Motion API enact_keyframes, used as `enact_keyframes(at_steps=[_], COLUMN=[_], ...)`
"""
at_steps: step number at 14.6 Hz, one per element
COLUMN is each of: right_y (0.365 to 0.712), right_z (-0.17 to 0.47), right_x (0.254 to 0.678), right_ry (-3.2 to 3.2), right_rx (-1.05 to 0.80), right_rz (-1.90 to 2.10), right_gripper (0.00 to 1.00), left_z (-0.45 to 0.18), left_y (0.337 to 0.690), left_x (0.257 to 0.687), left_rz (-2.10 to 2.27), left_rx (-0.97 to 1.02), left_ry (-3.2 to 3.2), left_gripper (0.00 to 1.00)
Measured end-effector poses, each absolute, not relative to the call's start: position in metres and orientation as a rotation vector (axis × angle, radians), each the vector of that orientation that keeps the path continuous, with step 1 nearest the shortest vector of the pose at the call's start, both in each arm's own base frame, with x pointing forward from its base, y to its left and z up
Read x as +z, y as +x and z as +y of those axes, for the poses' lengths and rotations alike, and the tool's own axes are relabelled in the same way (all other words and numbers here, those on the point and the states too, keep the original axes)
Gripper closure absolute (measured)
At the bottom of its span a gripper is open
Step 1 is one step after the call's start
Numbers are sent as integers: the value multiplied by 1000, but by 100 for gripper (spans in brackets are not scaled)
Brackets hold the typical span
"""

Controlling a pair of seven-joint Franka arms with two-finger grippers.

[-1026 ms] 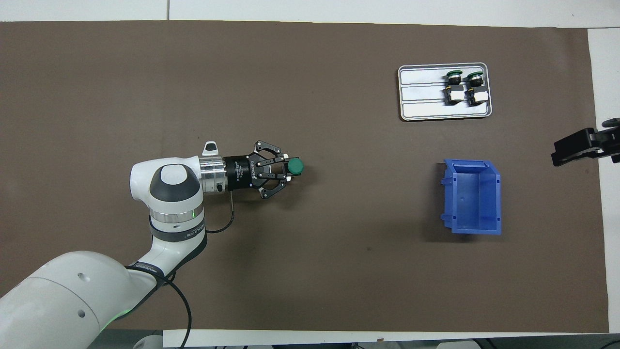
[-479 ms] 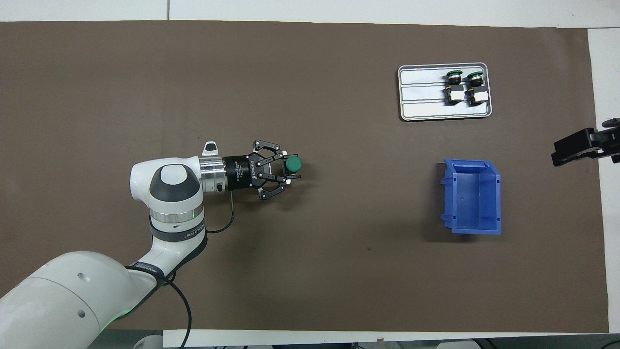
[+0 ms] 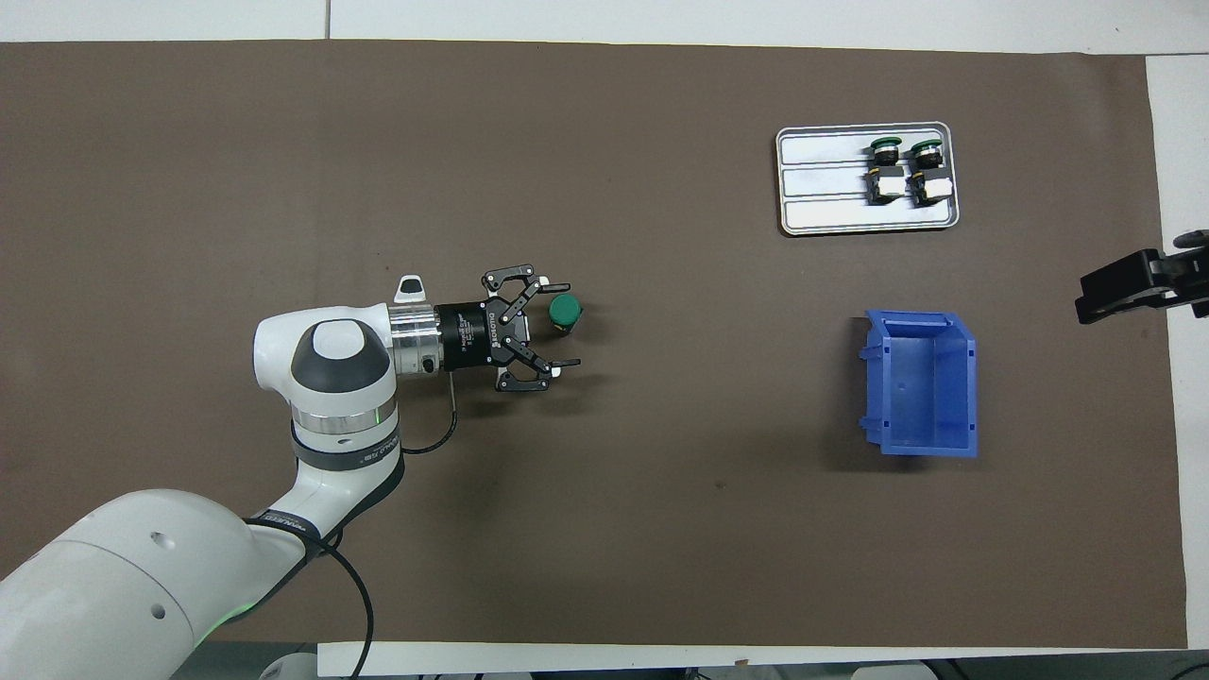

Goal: Place and press button with both arms

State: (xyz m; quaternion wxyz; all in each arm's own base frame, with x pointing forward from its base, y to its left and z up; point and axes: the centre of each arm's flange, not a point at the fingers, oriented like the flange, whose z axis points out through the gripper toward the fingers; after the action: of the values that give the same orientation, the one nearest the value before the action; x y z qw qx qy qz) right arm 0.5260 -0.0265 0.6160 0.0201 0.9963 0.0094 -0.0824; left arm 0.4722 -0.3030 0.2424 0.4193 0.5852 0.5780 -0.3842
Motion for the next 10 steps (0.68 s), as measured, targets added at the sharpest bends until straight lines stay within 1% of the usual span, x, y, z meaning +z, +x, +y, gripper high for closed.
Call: enact_keyframes(at_steps=[4, 10], right_y=[526, 526], right_z=[-27, -27], right_x=[616, 616], right_ry=[3091, 3091], right_rx=[-256, -256], right_rz=[29, 29], right_gripper=[0, 0], left_z=[-302, -291], left_y=[475, 482], left_x=[259, 319], left_rz=[1438, 1481], left_rx=[-959, -918], left_ry=[1477, 1619], left_gripper=[0, 0])
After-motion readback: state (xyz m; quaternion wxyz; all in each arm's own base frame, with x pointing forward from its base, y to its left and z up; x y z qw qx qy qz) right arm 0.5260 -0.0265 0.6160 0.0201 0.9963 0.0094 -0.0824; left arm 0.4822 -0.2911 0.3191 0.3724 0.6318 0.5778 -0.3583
